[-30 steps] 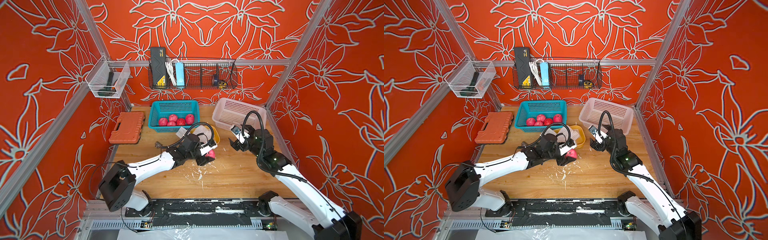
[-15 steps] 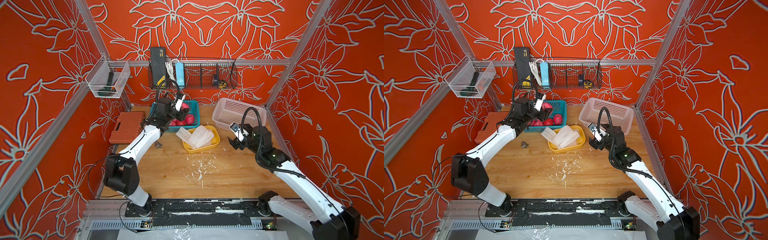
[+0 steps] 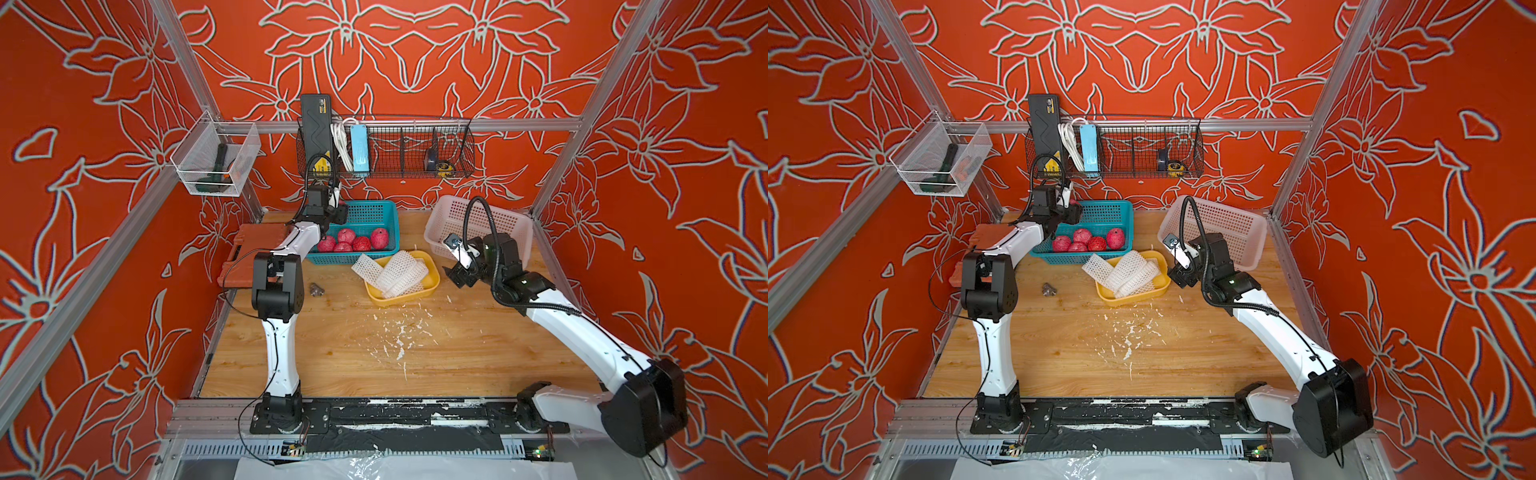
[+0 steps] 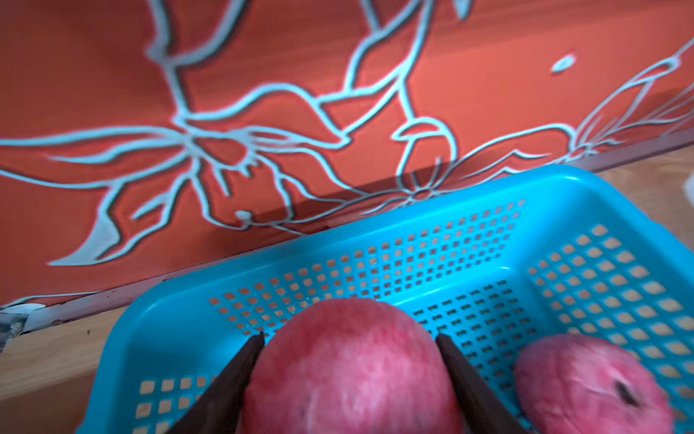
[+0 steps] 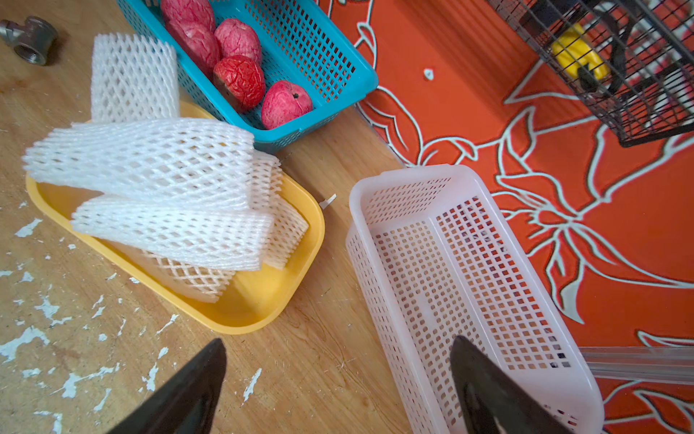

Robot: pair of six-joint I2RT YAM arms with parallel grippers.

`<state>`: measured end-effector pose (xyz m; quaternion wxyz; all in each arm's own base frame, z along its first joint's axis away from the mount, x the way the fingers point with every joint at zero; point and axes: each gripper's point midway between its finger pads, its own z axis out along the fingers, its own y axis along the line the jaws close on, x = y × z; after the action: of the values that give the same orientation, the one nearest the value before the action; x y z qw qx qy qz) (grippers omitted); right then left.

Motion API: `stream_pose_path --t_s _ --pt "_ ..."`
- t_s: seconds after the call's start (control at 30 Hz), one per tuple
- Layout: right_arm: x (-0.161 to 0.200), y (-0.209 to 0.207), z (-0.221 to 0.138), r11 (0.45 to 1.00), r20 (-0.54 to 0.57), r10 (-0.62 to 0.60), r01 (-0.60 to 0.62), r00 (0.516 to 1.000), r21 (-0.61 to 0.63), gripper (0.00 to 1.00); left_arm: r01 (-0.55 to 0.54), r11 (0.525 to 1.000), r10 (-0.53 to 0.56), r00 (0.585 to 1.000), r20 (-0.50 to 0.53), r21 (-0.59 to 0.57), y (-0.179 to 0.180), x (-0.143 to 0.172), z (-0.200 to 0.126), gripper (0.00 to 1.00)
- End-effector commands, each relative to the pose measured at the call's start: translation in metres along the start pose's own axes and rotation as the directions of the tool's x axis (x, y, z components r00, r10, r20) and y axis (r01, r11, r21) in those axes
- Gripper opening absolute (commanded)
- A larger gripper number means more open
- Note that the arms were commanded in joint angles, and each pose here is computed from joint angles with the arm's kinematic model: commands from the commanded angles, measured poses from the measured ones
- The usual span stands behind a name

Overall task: Remove foam nets from apples
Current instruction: Place the apple in the basket.

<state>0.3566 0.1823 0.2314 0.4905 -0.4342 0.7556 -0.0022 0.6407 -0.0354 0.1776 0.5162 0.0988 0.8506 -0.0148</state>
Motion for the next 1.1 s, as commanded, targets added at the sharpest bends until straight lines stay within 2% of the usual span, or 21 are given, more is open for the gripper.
stream_pose_path --t_s 0.0,0.17,0.5,0.73,0.9,1.07 --pt "-0.010 -0.004 0.004 1.000 0.018 -0.027 0.028 0.999 -0.013 0.94 0.008 0.998 -0.008 1.000 -0.001 -0.059 0.018 -0.001 0.006 0.45" --pt "-0.008 -0.002 0.016 0.999 0.010 -0.019 0.019 1.000 -0.027 0.94 0.014 0.996 -0.019 0.998 -0.067 -0.083 0.028 0.026 0.017 0.46" --pt "-0.004 0.003 0.022 0.999 0.010 -0.003 0.003 1.000 -0.046 0.94 0.087 0.990 -0.105 0.979 -0.175 -0.108 0.043 0.076 0.013 0.51" --pt "-0.002 0.005 0.018 0.999 0.011 -0.002 0.002 1.000 -0.043 0.93 0.123 0.987 -0.141 0.969 -0.203 -0.101 0.042 0.093 0.016 0.56" --pt "0.001 0.005 0.016 0.999 0.008 0.006 -0.006 1.000 -0.034 0.94 0.140 0.986 -0.158 0.964 -0.212 -0.094 0.040 0.098 0.016 0.67" --pt "0.001 0.000 0.011 1.000 0.003 0.020 -0.020 1.000 -0.006 0.95 0.149 0.986 -0.160 0.971 -0.180 -0.072 0.037 0.081 0.010 0.83"
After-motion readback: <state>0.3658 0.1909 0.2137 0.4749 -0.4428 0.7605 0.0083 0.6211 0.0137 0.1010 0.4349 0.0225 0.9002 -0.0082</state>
